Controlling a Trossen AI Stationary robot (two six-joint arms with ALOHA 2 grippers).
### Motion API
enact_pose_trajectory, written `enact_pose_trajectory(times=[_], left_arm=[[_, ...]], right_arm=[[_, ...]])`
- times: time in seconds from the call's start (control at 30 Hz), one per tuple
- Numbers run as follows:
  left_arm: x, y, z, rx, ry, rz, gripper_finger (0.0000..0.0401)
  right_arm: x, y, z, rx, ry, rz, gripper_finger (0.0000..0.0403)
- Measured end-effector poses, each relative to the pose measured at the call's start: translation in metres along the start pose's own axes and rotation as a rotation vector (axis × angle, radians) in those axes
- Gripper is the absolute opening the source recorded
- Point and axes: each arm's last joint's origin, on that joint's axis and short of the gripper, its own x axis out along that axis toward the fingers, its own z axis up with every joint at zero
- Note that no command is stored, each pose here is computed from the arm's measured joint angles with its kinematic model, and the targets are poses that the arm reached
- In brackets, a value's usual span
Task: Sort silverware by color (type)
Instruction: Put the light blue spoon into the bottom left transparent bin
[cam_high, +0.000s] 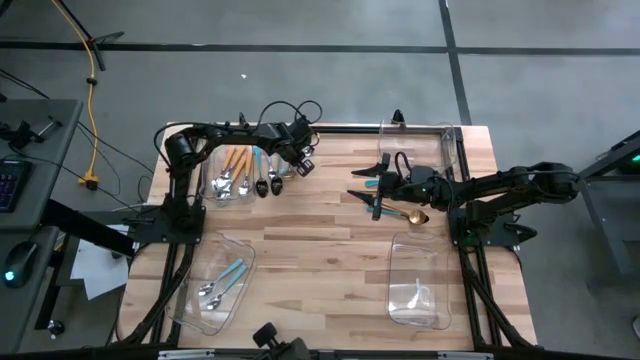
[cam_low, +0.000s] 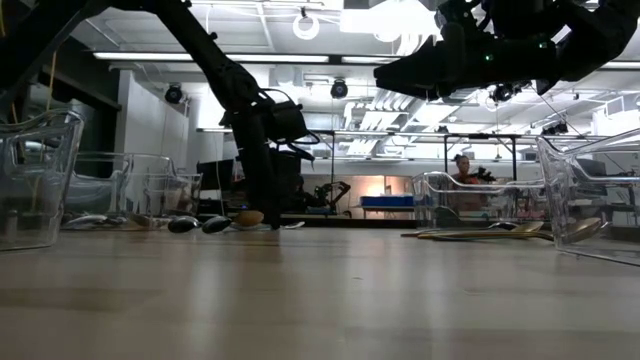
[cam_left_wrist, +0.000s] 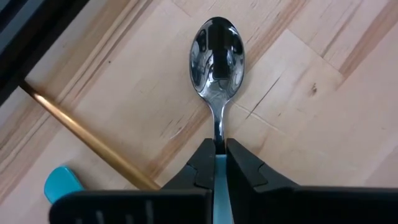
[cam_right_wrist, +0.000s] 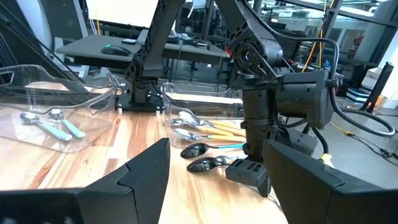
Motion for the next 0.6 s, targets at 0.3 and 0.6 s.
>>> enact_pose_trajectory(times=[0.3,0.6], left_arm=[[-0.0023,0.0002,0.0003,-0.001,-0.005,-0.001,0.0002],[-0.0028,0.0002,0.0005,-0.002,-0.007,-0.001,0.0001]], right_arm=[[0.0000,0.0000,-0.0002,0.000,0.001,0.000,0.0243],[0.0000,0.0000,-0.0002,0.000,0.002,0.000,0.0243]])
